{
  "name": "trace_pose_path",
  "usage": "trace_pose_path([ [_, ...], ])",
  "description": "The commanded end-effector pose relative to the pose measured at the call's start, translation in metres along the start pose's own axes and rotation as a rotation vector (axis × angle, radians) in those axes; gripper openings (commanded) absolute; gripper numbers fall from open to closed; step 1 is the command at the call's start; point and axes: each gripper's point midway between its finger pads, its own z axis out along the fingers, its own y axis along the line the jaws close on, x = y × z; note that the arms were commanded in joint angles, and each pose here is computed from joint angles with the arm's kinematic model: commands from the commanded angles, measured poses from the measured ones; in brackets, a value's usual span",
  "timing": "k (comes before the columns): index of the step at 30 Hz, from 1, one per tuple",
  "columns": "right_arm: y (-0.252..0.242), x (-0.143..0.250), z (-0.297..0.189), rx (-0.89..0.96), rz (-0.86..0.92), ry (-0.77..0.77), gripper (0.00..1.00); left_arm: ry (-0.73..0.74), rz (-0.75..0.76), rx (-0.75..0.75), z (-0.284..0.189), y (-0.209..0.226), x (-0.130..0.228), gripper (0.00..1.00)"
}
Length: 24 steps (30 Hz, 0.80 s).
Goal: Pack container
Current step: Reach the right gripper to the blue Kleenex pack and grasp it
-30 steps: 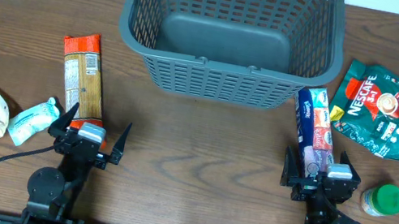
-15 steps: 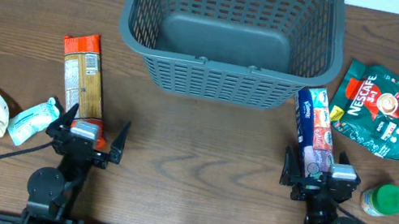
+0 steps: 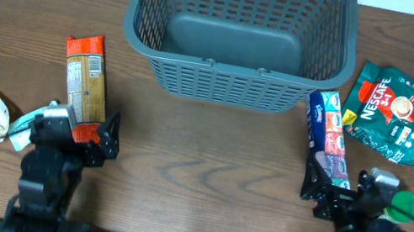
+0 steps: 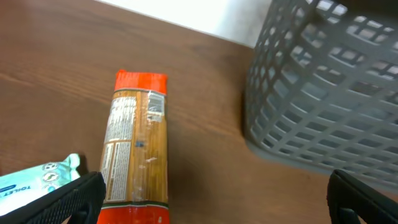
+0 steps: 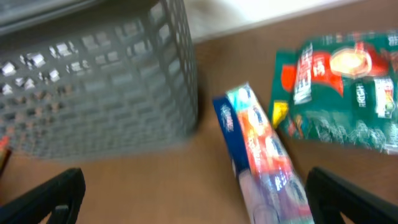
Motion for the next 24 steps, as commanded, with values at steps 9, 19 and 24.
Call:
trace_pose_path([
  [9, 0.022, -0.056, -0.05, 0.131, 0.015, 0.494, 0.99, 0.16, -0.036, -0.09, 0.028, 0.003, -0.012, 0.99],
  [19, -0.008, -0.07, -0.053, 0.348, -0.093, 0.769, 0.99, 0.126, -0.09, -0.167, 0.025, 0.027, -0.02, 0.98],
  [24, -0.028, -0.052, -0.026, 0.313, -0.274, 0.984, 0.99, 0.123, -0.095, -0.177, 0.025, 0.03, -0.021, 0.98],
])
